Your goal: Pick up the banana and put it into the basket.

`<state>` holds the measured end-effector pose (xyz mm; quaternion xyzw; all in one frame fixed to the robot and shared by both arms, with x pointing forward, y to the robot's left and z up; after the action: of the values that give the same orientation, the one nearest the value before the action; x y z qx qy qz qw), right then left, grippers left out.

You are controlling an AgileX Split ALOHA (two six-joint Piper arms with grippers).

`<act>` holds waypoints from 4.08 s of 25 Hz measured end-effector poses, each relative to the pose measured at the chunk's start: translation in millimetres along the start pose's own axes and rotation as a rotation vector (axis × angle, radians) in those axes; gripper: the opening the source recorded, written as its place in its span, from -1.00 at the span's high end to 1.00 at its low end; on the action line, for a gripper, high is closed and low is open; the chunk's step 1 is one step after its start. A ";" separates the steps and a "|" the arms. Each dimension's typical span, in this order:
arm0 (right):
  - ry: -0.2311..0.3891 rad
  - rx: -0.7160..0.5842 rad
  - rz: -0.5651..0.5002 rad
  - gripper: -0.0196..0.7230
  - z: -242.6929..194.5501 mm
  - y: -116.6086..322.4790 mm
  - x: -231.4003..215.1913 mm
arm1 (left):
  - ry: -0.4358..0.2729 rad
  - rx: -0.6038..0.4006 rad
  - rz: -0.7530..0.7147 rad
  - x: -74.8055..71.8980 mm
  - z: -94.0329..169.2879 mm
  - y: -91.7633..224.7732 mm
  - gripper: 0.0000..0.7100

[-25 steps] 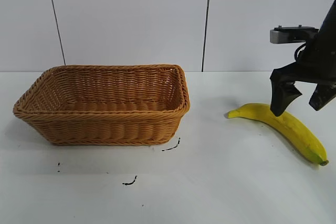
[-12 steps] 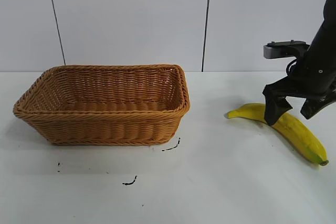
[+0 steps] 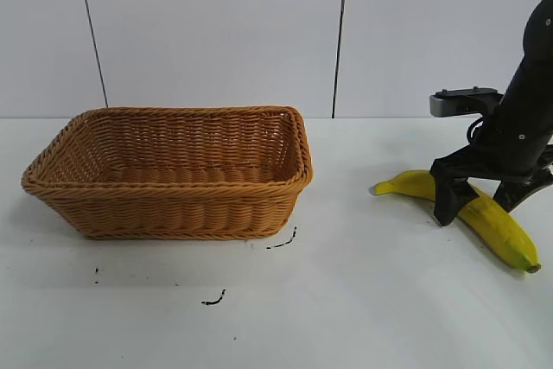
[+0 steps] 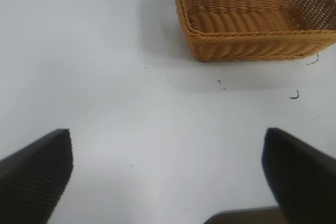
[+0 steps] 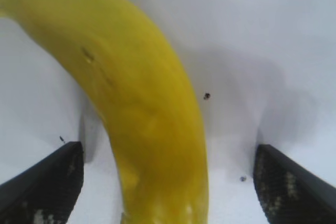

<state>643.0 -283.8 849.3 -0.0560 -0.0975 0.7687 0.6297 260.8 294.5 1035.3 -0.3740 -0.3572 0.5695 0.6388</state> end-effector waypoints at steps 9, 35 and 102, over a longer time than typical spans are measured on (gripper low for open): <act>0.008 -0.087 0.025 0.09 79.5 -15.2 4.4 | 0.000 0.000 0.000 0.0 0.0 0.0 -0.96; 0.011 -0.398 0.872 0.09 101.9 -114.3 298.2 | 0.000 0.000 0.000 0.0 0.0 0.0 -0.96; 0.141 -0.161 -0.177 -0.91 143.2 -125.6 -6.8 | 0.000 0.000 0.000 0.0 0.0 0.0 -0.96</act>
<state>734.6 -278.2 1016.3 -0.1514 -0.1188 0.6940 0.6937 260.8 294.5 1035.3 -0.3740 -0.3572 0.5695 0.6388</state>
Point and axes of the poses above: a point on each arm's last joint axis where the gripper is mounted, z pointing back along that axis away from the gripper, x along the wrist's bending axis when the last joint is at zero, y = z × x, the point moved 3 cm from there along -z, pointing out along that axis toward the gripper, and after that the axes turned 2 degrees about -z, right-handed, at the moved point
